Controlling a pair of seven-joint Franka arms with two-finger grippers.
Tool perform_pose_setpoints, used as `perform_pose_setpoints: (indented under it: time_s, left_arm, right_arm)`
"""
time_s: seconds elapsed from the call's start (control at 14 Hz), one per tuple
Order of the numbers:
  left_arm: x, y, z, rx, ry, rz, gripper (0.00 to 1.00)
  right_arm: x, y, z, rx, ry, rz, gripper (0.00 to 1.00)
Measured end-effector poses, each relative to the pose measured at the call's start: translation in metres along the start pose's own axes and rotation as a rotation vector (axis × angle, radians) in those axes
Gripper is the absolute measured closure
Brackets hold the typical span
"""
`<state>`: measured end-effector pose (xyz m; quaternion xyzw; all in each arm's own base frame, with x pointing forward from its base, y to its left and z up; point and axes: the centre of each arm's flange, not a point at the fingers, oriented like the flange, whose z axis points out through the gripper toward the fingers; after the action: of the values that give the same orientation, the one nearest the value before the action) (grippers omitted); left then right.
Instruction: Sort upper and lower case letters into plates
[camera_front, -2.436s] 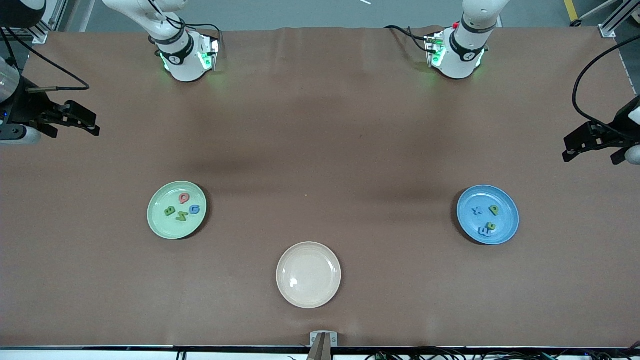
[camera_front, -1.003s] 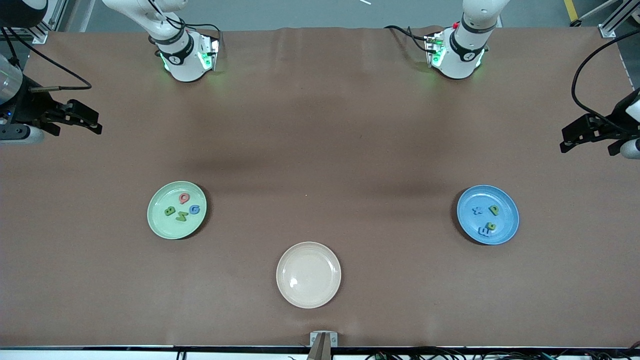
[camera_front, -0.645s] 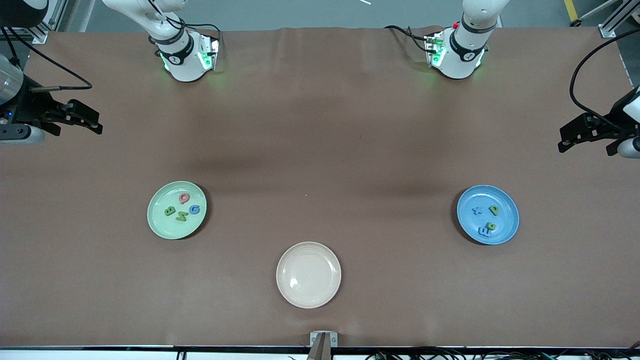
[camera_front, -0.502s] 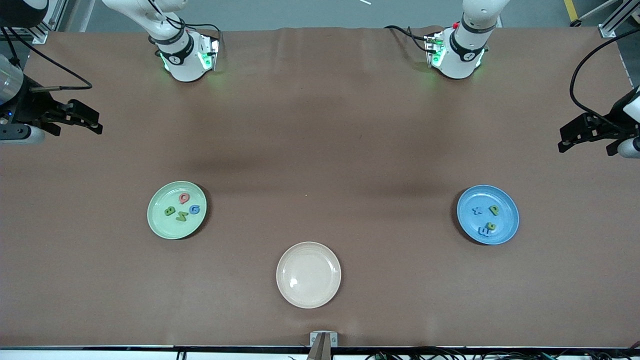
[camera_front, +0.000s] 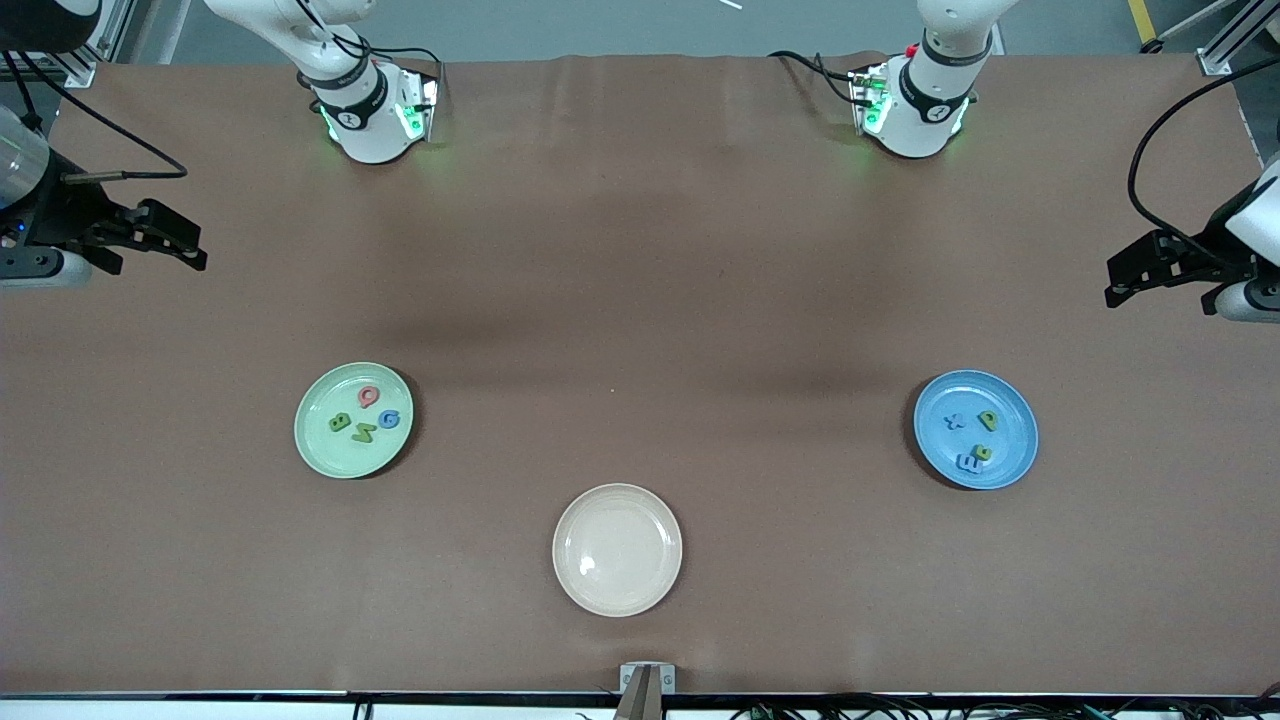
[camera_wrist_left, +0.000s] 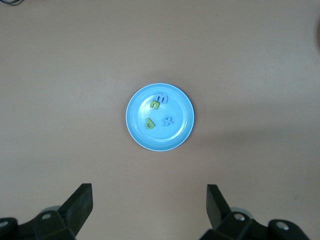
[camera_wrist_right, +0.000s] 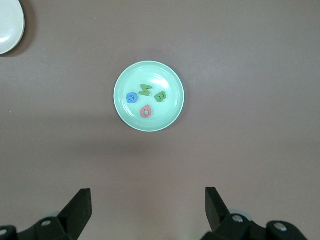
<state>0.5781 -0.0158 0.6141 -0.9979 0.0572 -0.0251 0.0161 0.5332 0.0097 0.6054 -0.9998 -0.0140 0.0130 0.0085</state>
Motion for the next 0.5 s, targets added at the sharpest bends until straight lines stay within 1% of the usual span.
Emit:
perform_pose_setpoints:
  time_s: [0.5]
  left_arm:
    - [0.0, 0.014, 0.001, 0.022, -0.02, 0.013, 0.0]
  right_arm:
    - [0.001, 0.0, -0.001, 0.0, 0.01, 0.0, 0.0]
